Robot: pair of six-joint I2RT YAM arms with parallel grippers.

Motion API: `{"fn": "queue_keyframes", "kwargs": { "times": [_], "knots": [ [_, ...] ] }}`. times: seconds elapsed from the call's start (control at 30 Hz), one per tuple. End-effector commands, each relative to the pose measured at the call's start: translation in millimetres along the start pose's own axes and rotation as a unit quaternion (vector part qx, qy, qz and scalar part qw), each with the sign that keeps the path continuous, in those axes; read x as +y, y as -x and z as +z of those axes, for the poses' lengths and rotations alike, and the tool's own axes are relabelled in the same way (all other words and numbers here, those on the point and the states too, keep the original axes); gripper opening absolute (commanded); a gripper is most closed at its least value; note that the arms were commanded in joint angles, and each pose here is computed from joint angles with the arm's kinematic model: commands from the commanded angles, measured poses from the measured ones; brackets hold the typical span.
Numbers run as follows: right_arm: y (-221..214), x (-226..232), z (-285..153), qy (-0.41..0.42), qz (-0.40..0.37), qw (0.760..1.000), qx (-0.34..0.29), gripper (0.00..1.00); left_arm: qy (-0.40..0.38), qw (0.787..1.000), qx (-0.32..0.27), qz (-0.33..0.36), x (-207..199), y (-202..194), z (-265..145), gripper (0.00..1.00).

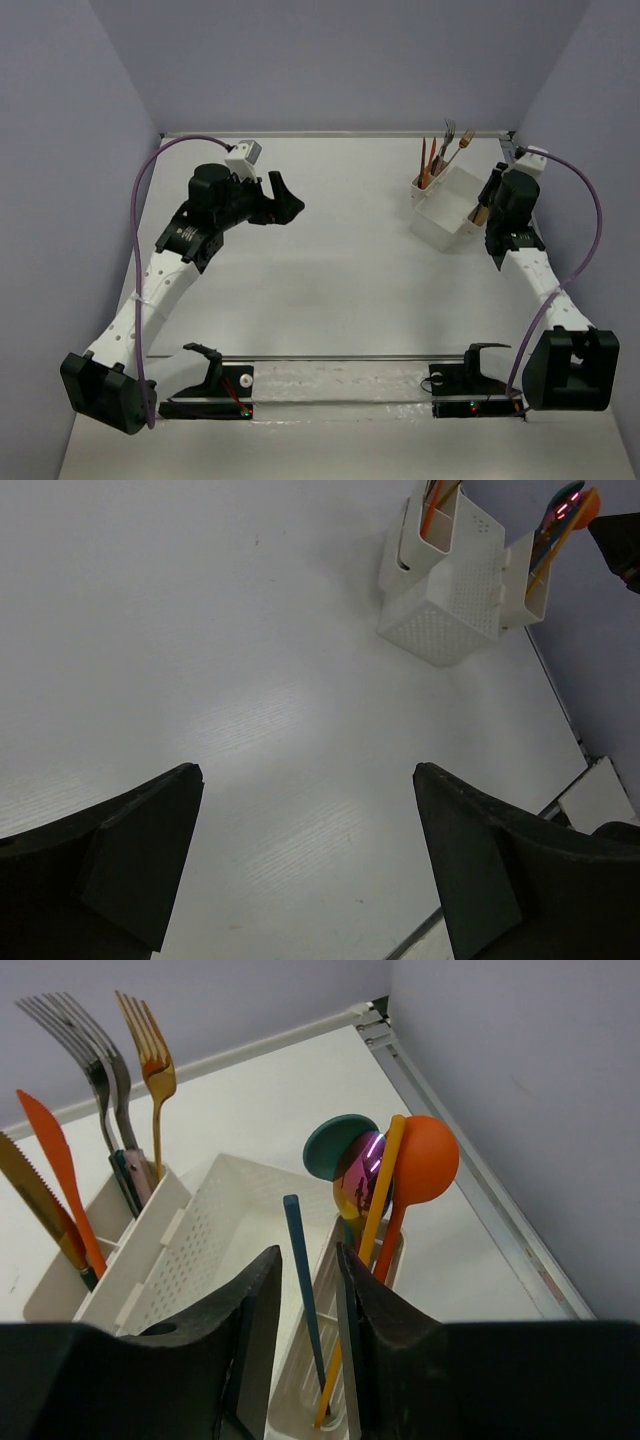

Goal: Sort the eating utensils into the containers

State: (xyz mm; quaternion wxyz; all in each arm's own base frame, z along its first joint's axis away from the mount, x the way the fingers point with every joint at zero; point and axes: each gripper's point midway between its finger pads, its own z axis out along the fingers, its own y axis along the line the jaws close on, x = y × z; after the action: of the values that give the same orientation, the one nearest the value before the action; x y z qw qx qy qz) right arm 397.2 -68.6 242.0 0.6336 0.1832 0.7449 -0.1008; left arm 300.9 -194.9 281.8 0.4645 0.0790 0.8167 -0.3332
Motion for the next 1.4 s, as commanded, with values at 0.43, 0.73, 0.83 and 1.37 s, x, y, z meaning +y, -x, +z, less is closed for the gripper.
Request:
{"fn": "queue_keyframes", "kwargs": {
  "times": [0.43,0.73,0.83,1.37],
  "knots": [
    [31,11,-29,0.013,0.024,0.993,0.114,0.07,-0.047,0.997,-0.066,0.011,-33,41,-20,0.99],
    [60,78,-51,0.211,0.066,0.965,0.139,0.38,-0.052,0.996,-0.075,0.011,-39,44,-32,0.99],
    [91,100,-79,0.29,0.073,0.947,0.12,0.5,-0.065,0.994,-0.088,0.012,-50,55,-41,0.99],
    [260,115,-225,0.453,0.116,0.874,-0.13,1.0,-0.087,0.953,-0.287,0.034,-111,173,-142,0.99]
  ]
}}
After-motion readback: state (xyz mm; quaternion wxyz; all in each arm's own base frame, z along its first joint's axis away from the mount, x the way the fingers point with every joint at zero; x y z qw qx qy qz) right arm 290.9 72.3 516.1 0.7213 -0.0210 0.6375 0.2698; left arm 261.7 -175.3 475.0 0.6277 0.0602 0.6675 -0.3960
